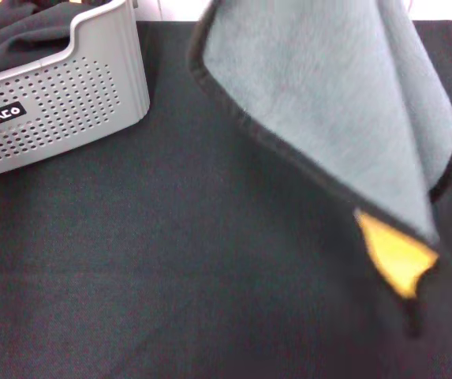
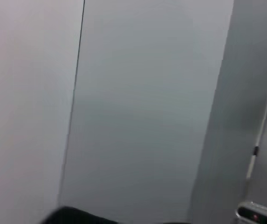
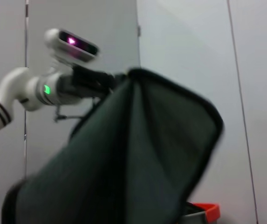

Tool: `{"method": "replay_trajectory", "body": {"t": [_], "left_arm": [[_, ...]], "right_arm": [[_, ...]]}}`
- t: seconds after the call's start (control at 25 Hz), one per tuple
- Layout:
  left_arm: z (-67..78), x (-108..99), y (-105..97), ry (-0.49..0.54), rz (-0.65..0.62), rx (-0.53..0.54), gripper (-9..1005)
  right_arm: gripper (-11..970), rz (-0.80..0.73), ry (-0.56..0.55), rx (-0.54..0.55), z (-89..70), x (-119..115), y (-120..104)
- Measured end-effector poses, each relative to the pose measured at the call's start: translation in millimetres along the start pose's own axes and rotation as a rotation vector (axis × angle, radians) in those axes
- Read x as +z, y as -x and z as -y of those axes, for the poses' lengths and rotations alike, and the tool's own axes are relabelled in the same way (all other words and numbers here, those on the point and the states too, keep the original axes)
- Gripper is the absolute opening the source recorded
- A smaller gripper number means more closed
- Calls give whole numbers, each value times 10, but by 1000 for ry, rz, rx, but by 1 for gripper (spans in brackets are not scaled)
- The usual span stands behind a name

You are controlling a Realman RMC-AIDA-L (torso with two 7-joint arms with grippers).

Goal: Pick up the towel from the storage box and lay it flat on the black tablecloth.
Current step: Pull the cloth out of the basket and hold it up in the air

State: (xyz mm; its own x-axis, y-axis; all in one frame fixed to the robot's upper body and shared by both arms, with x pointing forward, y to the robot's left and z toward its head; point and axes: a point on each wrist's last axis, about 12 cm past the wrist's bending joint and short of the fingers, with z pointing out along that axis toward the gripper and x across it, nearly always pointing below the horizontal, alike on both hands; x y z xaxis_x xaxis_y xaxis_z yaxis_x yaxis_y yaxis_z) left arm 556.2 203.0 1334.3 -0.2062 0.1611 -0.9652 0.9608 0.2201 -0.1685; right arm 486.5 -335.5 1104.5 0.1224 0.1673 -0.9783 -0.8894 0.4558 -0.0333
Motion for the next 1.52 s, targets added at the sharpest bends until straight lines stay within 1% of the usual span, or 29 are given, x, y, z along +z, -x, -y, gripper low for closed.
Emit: {"method": "replay_trajectory", "body": {"t": [0.08,0.16,0.36,0.52,0.64,0.72,0.96,1.08,1.2,1.36,1.52], "left_arm": [[-62,120,-118,-31,-25,-14,27],[-72,221,-197,-60,-56,4,27],[-7,432,-312,-118,-142,72,27],[71,537,-394,-180,-208,130,28],[120,550,-434,-228,-243,167,28],[135,553,-449,-242,-254,178,28],[144,550,-471,-243,-255,172,29],[160,529,-475,-236,-254,172,29],[178,503,-479,-230,-254,178,29],[199,493,-469,-233,-257,189,29],[210,496,-471,-241,-260,190,30]], "right_arm": [[838,-6,-1,-14,15,-39,23],[838,-8,-8,-18,24,-68,34],[839,4,-59,-18,26,-126,27],[839,7,-67,-4,15,-124,9],[838,0,-47,27,0,-102,-6],[838,-9,-19,53,-20,-82,-15],[838,-42,137,135,-152,13,-52],[839,-31,199,150,-228,12,-42],[839,-4,235,153,-275,-24,0],[838,-3,228,154,-278,-53,5],[800,-10,181,144,-231,-36,-16]]}}
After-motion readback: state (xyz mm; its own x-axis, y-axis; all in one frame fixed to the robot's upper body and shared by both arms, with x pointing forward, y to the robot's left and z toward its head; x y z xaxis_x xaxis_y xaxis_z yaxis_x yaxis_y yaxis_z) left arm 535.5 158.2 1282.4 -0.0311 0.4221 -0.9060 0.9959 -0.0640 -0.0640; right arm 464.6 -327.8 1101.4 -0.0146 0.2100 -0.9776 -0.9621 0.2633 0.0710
